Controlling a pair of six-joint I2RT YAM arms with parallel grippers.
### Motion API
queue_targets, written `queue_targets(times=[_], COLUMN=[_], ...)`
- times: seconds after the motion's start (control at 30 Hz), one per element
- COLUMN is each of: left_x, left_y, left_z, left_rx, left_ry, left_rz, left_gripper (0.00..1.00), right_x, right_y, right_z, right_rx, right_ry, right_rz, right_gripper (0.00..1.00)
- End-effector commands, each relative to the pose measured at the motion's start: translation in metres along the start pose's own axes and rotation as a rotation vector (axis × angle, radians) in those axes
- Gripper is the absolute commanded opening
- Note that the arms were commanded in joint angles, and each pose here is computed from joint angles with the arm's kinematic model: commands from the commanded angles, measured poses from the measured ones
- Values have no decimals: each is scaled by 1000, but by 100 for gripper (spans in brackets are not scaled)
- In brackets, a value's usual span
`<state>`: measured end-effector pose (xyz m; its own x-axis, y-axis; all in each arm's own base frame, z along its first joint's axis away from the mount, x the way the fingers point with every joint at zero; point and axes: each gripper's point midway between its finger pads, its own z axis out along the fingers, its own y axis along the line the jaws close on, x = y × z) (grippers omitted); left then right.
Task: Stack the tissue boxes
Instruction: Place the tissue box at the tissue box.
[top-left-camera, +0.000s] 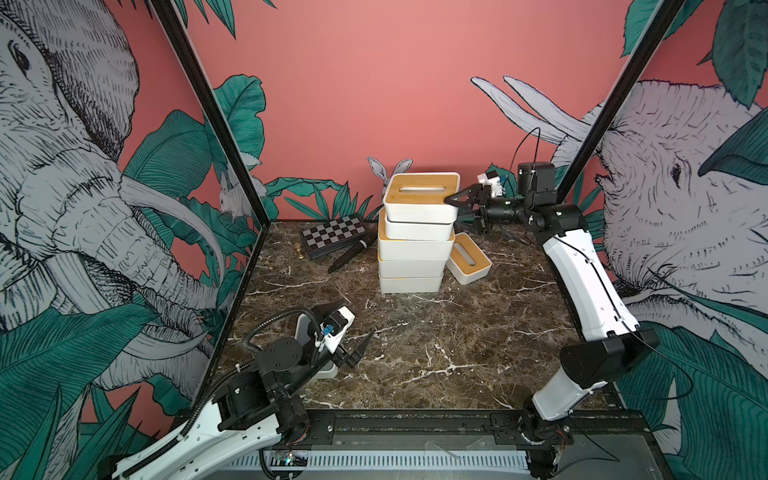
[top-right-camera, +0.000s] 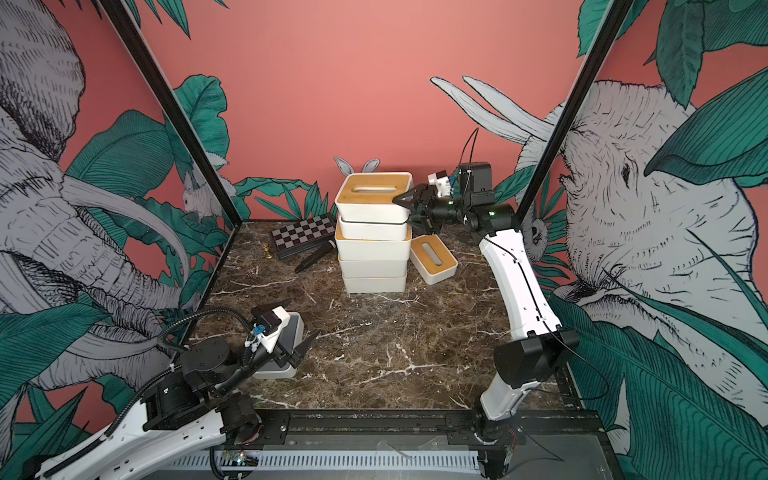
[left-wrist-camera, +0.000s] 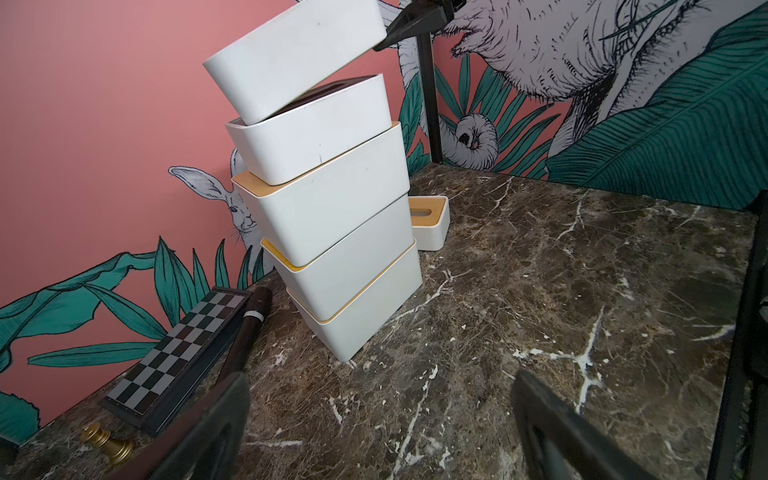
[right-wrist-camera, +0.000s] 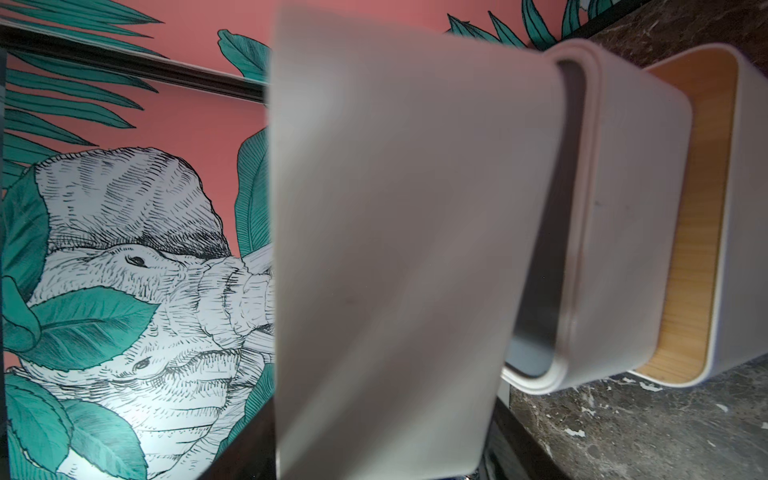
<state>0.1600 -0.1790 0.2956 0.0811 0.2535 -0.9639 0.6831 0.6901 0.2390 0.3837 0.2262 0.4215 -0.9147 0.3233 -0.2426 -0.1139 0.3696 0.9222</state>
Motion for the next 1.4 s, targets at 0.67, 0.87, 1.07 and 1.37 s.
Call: queue_targets(times=[0.67,0.87,1.07,1.37], left_x=[-5,-5,-4,-3], left_y=[1,0,-1,-1], left_z=[-1,0,0,0], left_rx=[1,2,6,6], left_ry=[-25,-25,-22,-21], left_rz=[-15,-15,-15,-17], left_gripper=[100,99,100,99], right_x=[-19,-27,-32,-38], right_y=[-9,-3,3,15], right_z=[-25,-23,-14,-4], right_rx=[163,157,121,92], right_ry=[-108,-109,-99,-97], right_rz=[-139,-163,-157,-169], right_gripper=[100,100,99,99])
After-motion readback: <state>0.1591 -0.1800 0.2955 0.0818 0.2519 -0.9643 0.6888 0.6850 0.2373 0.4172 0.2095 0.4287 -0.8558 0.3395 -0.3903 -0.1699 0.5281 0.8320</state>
